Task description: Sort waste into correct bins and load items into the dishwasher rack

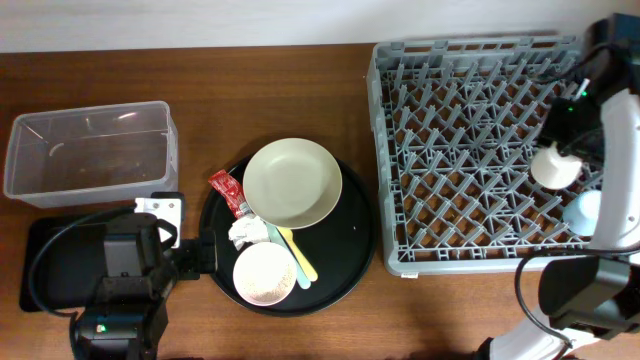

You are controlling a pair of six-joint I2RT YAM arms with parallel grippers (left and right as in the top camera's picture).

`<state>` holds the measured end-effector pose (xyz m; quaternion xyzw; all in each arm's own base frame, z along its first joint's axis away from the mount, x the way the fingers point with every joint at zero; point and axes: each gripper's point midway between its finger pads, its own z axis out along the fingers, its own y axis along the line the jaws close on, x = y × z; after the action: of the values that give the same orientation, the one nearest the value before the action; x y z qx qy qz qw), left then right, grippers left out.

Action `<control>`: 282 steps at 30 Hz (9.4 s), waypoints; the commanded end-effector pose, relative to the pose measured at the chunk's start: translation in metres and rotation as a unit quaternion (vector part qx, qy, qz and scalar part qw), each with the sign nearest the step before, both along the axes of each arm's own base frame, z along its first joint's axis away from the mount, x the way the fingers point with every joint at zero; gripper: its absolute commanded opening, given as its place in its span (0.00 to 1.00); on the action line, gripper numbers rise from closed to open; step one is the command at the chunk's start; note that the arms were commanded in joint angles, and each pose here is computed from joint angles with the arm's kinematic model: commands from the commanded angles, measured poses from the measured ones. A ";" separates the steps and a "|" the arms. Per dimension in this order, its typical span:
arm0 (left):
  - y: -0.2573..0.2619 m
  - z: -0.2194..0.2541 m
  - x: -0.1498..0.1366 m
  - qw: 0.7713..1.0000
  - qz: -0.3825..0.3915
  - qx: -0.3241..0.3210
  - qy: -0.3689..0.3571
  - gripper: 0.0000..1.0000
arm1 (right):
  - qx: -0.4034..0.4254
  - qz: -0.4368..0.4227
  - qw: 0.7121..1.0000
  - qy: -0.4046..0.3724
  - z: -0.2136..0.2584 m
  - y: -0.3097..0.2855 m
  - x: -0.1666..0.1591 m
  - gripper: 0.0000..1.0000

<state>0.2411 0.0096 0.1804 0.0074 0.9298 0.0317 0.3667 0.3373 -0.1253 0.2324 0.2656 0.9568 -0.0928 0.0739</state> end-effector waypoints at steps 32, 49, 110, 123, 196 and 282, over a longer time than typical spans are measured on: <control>-0.002 0.006 0.002 1.000 -0.010 0.001 -0.008 0.99 | 0.071 0.029 0.997 0.016 -0.050 0.023 -0.011 0.80; -0.002 0.006 0.002 1.000 -0.010 0.001 -0.008 0.99 | 0.193 0.392 0.899 -0.041 -0.049 0.306 0.008 0.71; -0.002 0.006 0.002 1.000 -0.010 0.001 -0.008 0.99 | -0.376 0.174 0.892 -0.180 0.083 0.160 0.091 0.04; -0.002 0.006 0.002 1.000 -0.010 0.001 -0.008 0.99 | -0.524 0.086 0.845 -0.060 0.128 -0.012 0.108 0.04; -0.002 0.006 0.002 1.000 -0.010 0.001 -0.008 0.99 | -0.530 0.141 0.835 0.047 0.014 -0.056 0.179 0.28; -0.002 0.006 0.002 1.000 -0.010 0.001 -0.008 0.99 | 0.158 0.514 0.834 -0.122 -0.084 0.384 0.023 0.77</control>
<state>0.2412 0.0096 0.1804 0.0073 0.9297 0.0317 0.3668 0.3308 0.2671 0.0857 -0.2345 0.9564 0.1525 0.0838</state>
